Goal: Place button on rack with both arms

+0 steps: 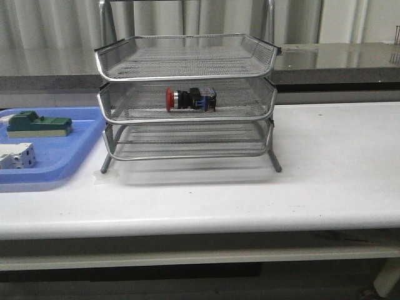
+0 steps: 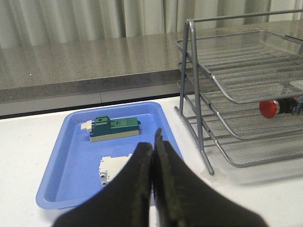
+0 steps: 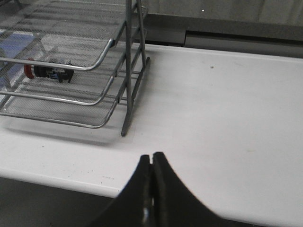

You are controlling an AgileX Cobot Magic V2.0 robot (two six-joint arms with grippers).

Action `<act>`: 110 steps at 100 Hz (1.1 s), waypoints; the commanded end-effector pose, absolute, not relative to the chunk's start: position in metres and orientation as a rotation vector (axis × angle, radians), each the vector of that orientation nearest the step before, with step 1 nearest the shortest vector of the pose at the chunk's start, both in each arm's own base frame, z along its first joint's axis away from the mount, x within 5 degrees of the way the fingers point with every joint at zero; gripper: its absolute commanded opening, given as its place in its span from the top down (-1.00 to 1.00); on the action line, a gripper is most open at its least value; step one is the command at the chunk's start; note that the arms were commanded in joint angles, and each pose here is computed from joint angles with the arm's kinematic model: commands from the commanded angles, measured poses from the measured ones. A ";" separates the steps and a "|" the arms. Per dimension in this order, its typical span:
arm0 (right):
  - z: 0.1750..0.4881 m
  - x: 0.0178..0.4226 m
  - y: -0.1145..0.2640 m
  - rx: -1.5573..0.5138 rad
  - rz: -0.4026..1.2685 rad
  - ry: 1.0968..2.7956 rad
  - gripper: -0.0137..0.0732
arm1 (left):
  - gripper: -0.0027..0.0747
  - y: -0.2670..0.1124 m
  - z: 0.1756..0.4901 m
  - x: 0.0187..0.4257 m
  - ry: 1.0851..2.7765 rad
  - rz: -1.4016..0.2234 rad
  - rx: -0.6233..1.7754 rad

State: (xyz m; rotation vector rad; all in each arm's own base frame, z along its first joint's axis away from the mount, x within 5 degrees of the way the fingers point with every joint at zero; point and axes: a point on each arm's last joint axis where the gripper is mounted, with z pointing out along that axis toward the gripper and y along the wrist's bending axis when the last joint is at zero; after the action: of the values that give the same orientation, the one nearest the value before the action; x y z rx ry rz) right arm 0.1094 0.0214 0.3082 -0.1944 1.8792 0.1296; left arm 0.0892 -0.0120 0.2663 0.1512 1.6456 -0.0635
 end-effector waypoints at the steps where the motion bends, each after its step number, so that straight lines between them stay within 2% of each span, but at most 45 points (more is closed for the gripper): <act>1: 0.319 0.103 0.019 -0.168 0.125 1.705 0.84 | 0.92 -0.009 0.282 0.090 1.549 -0.058 0.106; 20: 0.297 0.087 0.013 -0.121 0.119 1.571 0.84 | 0.92 -0.009 0.282 0.090 1.549 -0.058 0.106; 36: 0.273 0.073 0.007 -0.031 0.118 1.536 0.84 | 0.92 -0.009 0.282 0.090 1.549 -0.058 0.106; 65: 0.236 0.057 0.005 0.005 0.141 1.490 0.84 | 0.92 -0.009 0.282 0.090 1.549 -0.058 0.106; 110: 0.215 0.053 0.004 0.009 0.149 1.416 0.84 | 0.92 -0.009 0.282 0.090 1.549 -0.058 0.106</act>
State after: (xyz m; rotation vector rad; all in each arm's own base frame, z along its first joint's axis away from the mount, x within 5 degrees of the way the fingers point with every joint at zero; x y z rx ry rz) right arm 0.0565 0.0052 0.1991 0.0125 1.5661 0.1564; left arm 0.0892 -0.0120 0.2663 0.1512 1.6456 -0.0635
